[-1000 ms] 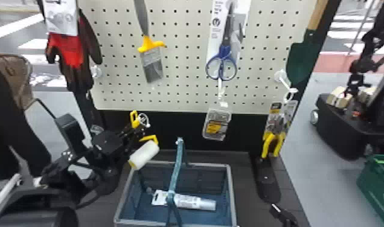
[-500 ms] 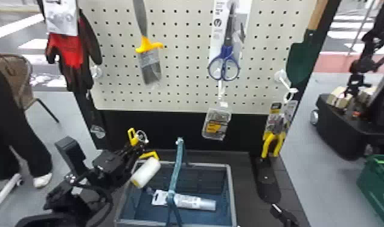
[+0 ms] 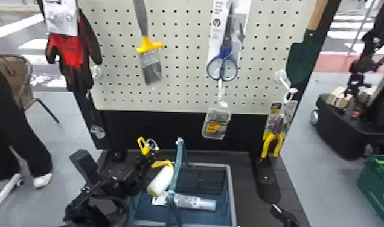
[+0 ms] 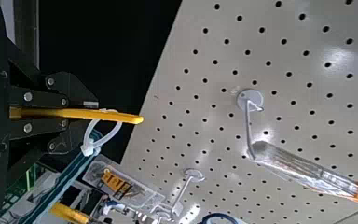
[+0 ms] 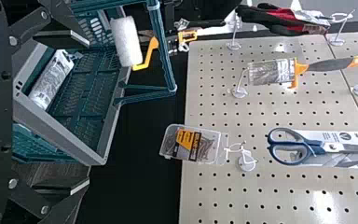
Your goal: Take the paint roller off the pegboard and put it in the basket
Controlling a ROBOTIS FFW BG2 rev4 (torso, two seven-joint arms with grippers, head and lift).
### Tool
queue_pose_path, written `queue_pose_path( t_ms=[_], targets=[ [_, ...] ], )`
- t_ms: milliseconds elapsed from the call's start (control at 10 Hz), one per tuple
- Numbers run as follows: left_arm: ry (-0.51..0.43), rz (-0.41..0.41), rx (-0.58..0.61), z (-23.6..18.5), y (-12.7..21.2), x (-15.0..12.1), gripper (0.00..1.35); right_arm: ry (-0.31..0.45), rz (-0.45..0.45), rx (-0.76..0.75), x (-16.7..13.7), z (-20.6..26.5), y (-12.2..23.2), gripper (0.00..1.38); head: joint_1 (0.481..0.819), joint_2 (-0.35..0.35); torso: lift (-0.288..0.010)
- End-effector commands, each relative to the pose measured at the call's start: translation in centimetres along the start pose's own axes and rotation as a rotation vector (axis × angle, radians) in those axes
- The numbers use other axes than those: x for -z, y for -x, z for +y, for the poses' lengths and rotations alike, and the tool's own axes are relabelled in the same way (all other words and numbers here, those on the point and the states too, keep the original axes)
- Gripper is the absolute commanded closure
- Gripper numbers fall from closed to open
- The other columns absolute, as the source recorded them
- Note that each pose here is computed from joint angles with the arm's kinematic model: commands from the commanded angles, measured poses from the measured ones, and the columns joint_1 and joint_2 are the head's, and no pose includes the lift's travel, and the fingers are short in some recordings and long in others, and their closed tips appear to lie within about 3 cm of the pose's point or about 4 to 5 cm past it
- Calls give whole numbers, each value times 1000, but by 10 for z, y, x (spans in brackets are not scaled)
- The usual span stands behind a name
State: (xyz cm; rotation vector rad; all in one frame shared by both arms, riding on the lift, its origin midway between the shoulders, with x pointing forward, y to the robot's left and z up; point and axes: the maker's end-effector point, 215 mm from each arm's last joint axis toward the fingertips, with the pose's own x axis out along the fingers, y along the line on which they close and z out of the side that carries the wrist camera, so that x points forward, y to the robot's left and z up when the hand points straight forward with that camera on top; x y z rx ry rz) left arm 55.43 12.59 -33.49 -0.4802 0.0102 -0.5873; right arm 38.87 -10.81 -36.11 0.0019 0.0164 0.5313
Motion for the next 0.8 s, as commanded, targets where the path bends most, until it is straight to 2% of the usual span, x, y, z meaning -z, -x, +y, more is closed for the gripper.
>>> queue_pose_path(
  t_ms=[0, 100, 200, 300, 700],
  targets=[
    [12, -4, -16, -3, 3, 11, 1070, -1, 0, 0, 0, 0, 1, 251, 549, 0, -100],
    [3, -6, -24, -3, 3, 12, 639, -2, 2, 3, 1, -1, 2, 251, 549, 0, -100],
    [-21, 12, -26, -2, 1, 14, 315, -1, 0, 3, -1, -1, 2, 251, 549, 0, -100],
    [-26, 25, -23, -2, -1, 16, 117, 1, 1, 3, 0, -1, 2, 251, 549, 0, -100],
    [-35, 18, -27, 1, -2, 10, 116, 1, 1, 1, 0, 0, 2, 251, 549, 0, -100]
  ],
)
